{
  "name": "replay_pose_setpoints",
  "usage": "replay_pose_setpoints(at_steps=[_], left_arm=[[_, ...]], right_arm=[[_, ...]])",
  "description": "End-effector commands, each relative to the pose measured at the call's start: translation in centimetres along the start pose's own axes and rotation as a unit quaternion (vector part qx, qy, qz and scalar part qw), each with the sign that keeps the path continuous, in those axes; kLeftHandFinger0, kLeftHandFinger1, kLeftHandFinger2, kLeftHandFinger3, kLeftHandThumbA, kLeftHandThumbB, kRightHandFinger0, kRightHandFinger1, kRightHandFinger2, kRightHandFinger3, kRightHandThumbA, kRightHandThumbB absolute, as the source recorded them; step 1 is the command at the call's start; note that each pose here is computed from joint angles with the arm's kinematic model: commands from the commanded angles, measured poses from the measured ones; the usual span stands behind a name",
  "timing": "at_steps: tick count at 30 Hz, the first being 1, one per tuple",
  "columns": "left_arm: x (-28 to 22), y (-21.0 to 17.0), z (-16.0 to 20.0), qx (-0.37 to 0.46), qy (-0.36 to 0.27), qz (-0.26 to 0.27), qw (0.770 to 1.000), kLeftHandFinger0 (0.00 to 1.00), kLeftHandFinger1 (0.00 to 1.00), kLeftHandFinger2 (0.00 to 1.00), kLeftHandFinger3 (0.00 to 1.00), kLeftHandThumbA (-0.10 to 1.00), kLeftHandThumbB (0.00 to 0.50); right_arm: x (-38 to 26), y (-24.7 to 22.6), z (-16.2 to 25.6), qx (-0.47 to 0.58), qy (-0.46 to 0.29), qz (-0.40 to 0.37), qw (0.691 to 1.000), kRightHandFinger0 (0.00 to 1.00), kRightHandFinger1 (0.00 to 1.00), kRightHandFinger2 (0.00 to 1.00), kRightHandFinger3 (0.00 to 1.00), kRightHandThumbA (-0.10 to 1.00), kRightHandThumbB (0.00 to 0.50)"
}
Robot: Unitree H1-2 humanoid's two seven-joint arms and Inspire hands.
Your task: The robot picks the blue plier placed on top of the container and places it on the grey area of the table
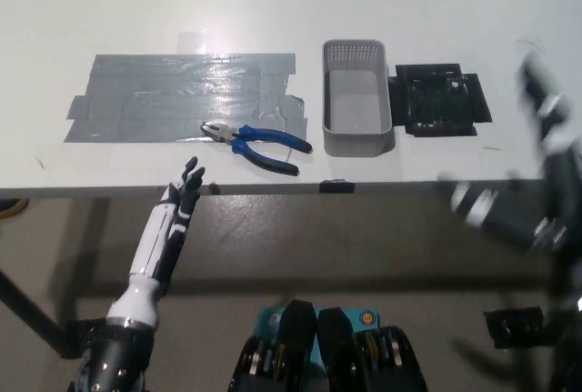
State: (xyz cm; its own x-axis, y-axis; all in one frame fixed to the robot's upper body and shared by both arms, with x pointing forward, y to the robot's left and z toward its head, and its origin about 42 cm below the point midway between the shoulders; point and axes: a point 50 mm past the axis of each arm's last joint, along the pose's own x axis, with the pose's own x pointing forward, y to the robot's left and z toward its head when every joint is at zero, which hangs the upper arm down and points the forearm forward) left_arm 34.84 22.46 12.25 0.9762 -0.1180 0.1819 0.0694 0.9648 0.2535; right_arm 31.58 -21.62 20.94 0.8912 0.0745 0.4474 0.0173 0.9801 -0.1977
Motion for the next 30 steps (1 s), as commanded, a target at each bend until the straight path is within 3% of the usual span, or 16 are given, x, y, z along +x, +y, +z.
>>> replay_pose_setpoints(at_steps=[1, 2, 3, 5, 14, 15, 16, 30], left_arm=[[-0.1, 1.1, 1.3, -0.01, -0.041, 0.015, 0.999, 1.0, 1.0, 1.0, 1.0, 1.0, 0.094], [-2.5, 0.2, 0.3, -0.01, -0.023, 0.004, 1.0, 1.0, 1.0, 1.0, 1.0, 1.0, 0.094], [-3.2, 0.2, 0.1, -0.01, -0.019, 0.005, 1.0, 1.0, 1.0, 1.0, 1.0, 1.0, 0.095], [-4.0, 0.0, -0.1, -0.011, -0.013, 0.004, 1.0, 1.0, 1.0, 1.0, 1.0, 1.0, 0.09], [-6.3, -0.5, -1.0, -0.014, 0.004, 0.008, 1.0, 1.0, 1.0, 1.0, 1.0, 0.99, 0.112], [-7.9, -0.5, -1.4, -0.013, 0.02, 0.012, 1.0, 1.0, 1.0, 1.0, 1.0, 0.99, 0.119], [-8.2, -0.4, -1.6, -0.012, 0.024, 0.012, 1.0, 1.0, 1.0, 1.0, 1.0, 0.99, 0.12], [-10.1, -0.7, -2.8, -0.017, 0.038, 0.02, 0.999, 1.0, 1.0, 1.0, 1.0, 0.97, 0.089]], right_arm=[[-0.8, 1.1, 0.3, 0.096, -0.039, -0.01, 0.995, 1.0, 1.0, 1.0, 1.0, 1.0, 0.102], [-4.7, 4.0, -5.0, 0.102, 0.071, 0.033, 0.992, 1.0, 1.0, 1.0, 1.0, 1.0, 0.052], [-5.6, 4.3, -5.7, 0.087, 0.088, 0.048, 0.991, 1.0, 1.0, 1.0, 1.0, 1.0, 0.078], [-6.5, 4.3, -6.1, 0.071, 0.094, 0.056, 0.991, 1.0, 1.0, 1.0, 1.0, 1.0, 0.112], [-9.3, 4.1, -6.4, 0.055, 0.116, 0.091, 0.987, 1.0, 1.0, 1.0, 1.0, 0.98, 0.097], [-10.2, 4.4, -6.8, 0.039, 0.133, 0.105, 0.985, 1.0, 1.0, 1.0, 1.0, 0.98, 0.142], [-10.5, 4.5, -6.9, 0.037, 0.137, 0.108, 0.984, 1.0, 1.0, 1.0, 1.0, 0.98, 0.149], [-11.0, 4.4, -7.3, 0.024, 0.147, 0.119, 0.982, 1.0, 1.0, 1.0, 1.0, 1.0, 0.162]])
